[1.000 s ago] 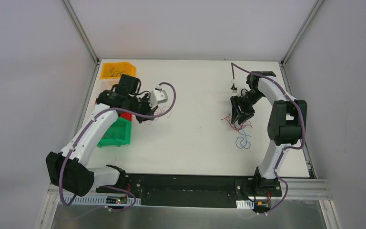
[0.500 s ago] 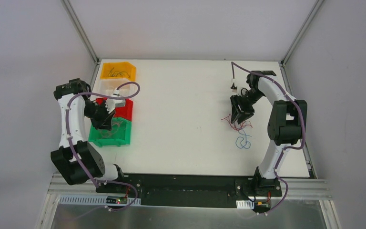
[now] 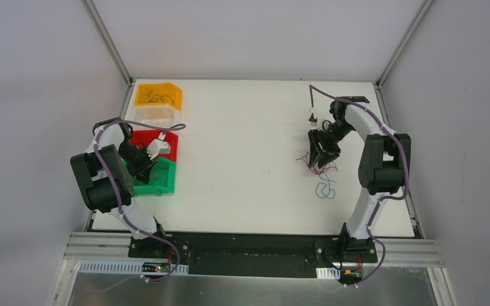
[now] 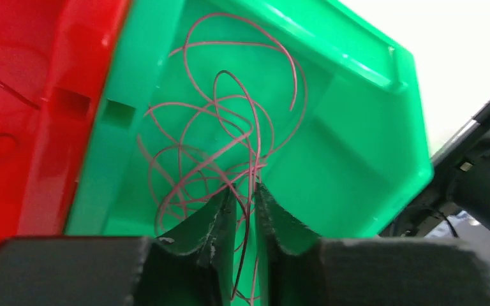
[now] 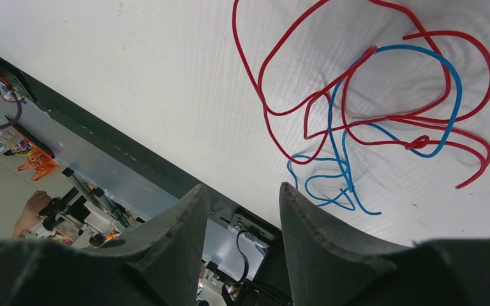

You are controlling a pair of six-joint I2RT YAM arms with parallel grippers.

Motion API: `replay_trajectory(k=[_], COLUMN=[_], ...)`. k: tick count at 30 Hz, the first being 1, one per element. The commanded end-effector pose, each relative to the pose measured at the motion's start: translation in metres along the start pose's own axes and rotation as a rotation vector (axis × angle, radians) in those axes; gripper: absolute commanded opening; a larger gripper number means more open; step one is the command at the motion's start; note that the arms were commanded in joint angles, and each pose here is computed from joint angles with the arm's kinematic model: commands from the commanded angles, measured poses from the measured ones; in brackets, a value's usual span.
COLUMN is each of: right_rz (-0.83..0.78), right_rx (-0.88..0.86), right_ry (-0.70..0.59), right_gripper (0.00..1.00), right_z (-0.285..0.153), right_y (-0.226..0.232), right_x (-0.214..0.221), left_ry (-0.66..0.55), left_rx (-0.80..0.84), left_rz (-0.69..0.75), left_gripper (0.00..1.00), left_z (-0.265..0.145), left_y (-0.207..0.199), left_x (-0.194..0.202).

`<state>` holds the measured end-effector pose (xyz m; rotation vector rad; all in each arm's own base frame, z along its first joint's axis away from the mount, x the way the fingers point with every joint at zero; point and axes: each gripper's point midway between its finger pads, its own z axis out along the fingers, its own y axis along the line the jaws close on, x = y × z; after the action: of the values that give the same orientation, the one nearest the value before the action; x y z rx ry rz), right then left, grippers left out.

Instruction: Untangle the cables

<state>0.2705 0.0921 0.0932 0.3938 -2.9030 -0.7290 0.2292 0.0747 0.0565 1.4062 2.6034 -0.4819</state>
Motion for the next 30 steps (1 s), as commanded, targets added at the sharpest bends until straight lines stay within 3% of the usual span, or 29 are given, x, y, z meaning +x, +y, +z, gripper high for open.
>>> replay_trajectory(k=[1,4,6,11,17,22,27,30], right_rz=[-0.024,-0.031,-0.031,-0.044,-0.057,0.052,0.087,0.054], right_rx=[0.003,0.006,0.005,0.025,0.107,0.349,0.285,0.212], right_ry=[-0.030,-0.029,-0.023,-0.012,-0.013,0.011,0.034,0.035], right_gripper=[0.48,0.48,0.48,0.48,0.49,0.61,0.61,0.56], right_z=[-0.017,-0.017,-0.018,-0.025,-0.035,-0.027,-0.004,0.018], right_y=[0.009,0.008,0.008,0.006,-0.010,-0.072,-0.078,-0.063], right_x=[0.006,0.005,0.004,0.003,0.008,-0.004,-0.017,-0.030], left_ry=[-0.016,-0.089,-0.109,-0.133,-0.321,-0.375,-0.548,-0.593], left_rx=[-0.066,-0.108,-0.124,-0.183,-0.212,-0.221,-0.192,-0.171], left_rz=[-0.050,-0.054,-0.043,-0.007,0.029,-0.065,-0.163,-0.198], left_gripper=[0.29,0.56,0.64,0.68,0.85,0.92,0.97,0.96], left_z=[-0.007,-0.030,-0.045,-0.085,-0.122,-0.114,-0.106,-0.101], left_y=[0.008,0.000,-0.009,-0.025,-0.046,-0.042,-0.040,-0.041], left_x=[-0.004,-0.023,-0.029,-0.042,-0.096,-0.164,-0.215,-0.224])
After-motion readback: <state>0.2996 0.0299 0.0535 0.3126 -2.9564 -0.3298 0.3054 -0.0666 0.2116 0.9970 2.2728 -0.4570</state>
